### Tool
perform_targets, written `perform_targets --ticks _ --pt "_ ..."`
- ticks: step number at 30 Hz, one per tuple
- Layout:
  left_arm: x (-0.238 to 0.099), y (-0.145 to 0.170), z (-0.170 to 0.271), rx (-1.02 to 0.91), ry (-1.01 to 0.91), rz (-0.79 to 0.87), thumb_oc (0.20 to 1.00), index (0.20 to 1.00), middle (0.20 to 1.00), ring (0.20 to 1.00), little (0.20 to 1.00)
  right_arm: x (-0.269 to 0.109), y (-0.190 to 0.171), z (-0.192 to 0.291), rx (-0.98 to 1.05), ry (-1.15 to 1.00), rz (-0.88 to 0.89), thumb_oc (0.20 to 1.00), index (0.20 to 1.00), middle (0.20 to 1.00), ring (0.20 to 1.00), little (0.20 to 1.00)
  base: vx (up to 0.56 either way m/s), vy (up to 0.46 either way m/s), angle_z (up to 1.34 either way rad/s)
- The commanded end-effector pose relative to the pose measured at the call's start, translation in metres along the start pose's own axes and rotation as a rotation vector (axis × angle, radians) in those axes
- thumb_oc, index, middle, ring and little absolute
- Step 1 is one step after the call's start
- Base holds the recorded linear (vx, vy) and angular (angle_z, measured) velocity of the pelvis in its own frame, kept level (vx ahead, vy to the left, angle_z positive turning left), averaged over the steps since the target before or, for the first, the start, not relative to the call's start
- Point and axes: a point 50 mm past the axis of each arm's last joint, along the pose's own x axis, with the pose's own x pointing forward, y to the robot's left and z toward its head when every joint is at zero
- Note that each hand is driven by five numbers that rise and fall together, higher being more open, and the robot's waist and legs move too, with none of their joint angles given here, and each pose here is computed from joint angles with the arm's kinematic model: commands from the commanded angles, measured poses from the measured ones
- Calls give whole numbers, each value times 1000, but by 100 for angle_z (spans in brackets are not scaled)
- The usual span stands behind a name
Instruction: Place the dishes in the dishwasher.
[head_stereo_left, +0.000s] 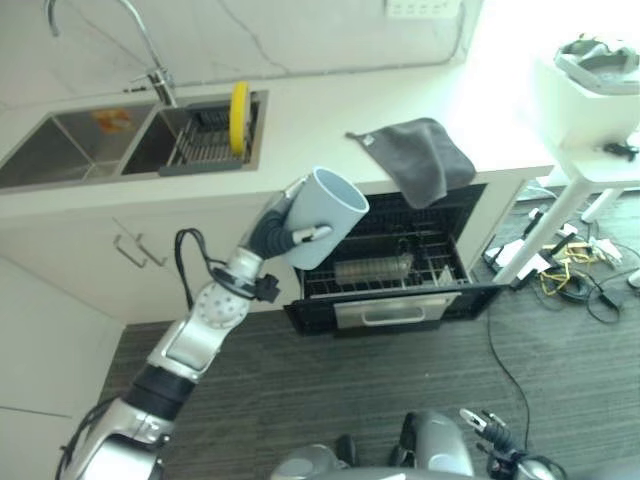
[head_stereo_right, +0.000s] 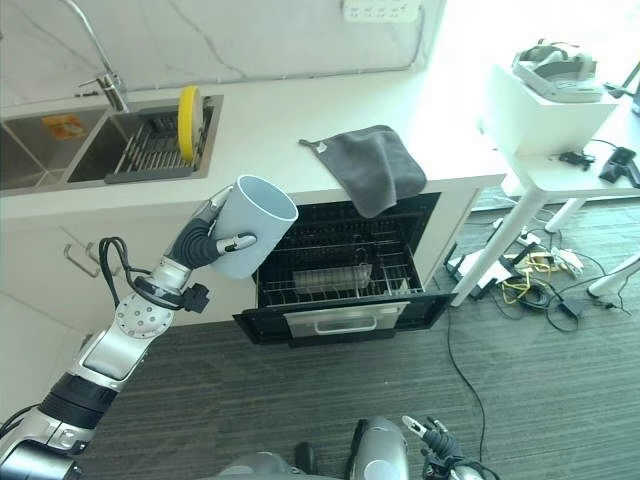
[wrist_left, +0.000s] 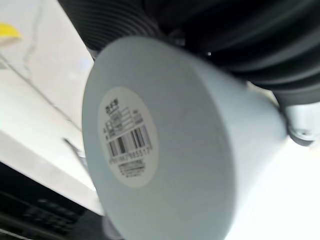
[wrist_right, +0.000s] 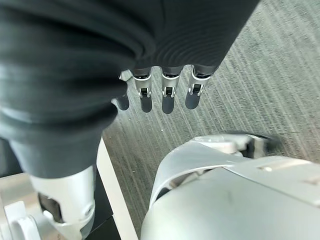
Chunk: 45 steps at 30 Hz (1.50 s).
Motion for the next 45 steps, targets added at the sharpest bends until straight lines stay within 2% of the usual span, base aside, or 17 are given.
perform_targets --ticks 1,6,11,16,18,21,27,30,34,38,42,45 --pt "19 17 24 23 -143 84 200 200 200 200 200 2 -5 1 56 14 -27 1000 1000 1000 1000 1000 318 -547 4" --pt "18 19 19 34 -105 107 200 200 200 200 200 -1 -9 -9 55 45 -33 1000 1000 1000 1000 1000 256 -446 12" --pt "13 9 24 -21 -102 108 200 200 200 200 200 -6 -31 -4 3 29 -90 1000 1000 1000 1000 1000 164 -253 13" --pt "20 2 33 -55 -167 63 200 200 200 200 200 -11 -50 4 131 -41 -144 1000 1000 1000 1000 1000 118 103 19" --pt "22 1 31 -47 -158 61 200 200 200 200 200 -10 -48 -1 195 -25 -135 1000 1000 1000 1000 1000 148 208 -34" --pt "17 3 23 -51 -114 91 200 200 200 200 200 -8 -28 -16 111 25 -81 1000 1000 1000 1000 1000 142 46 -40" --pt "12 2 22 -56 -89 112 200 200 200 200 200 -9 -34 -6 134 -40 -147 1000 1000 1000 1000 1000 23 -32 -3" --pt "9 4 18 -56 -73 135 200 200 200 200 200 -12 -43 4 178 -126 -185 1000 1000 1000 1000 1000 11 -19 -8" --pt "-3 10 6 -112 -17 193 200 200 200 200 200 -27 -42 64 201 -525 -248 1000 1000 1000 1000 1000 -3 -28 -11" --pt "-13 9 -10 -356 44 279 200 200 200 200 200 -47 -47 91 322 -763 -268 1000 1000 1000 1000 1000 19 4 -26" --pt "-21 -7 -17 -590 59 345 200 200 200 200 200 -68 -35 132 369 -1000 -162 1000 1000 1000 1000 1000 -21 -10 -25" --pt "-26 -10 -16 -628 37 427 200 200 200 200 200 -92 -8 164 257 -1177 -4 1000 1000 1000 1000 1000 -6 -4 -44"
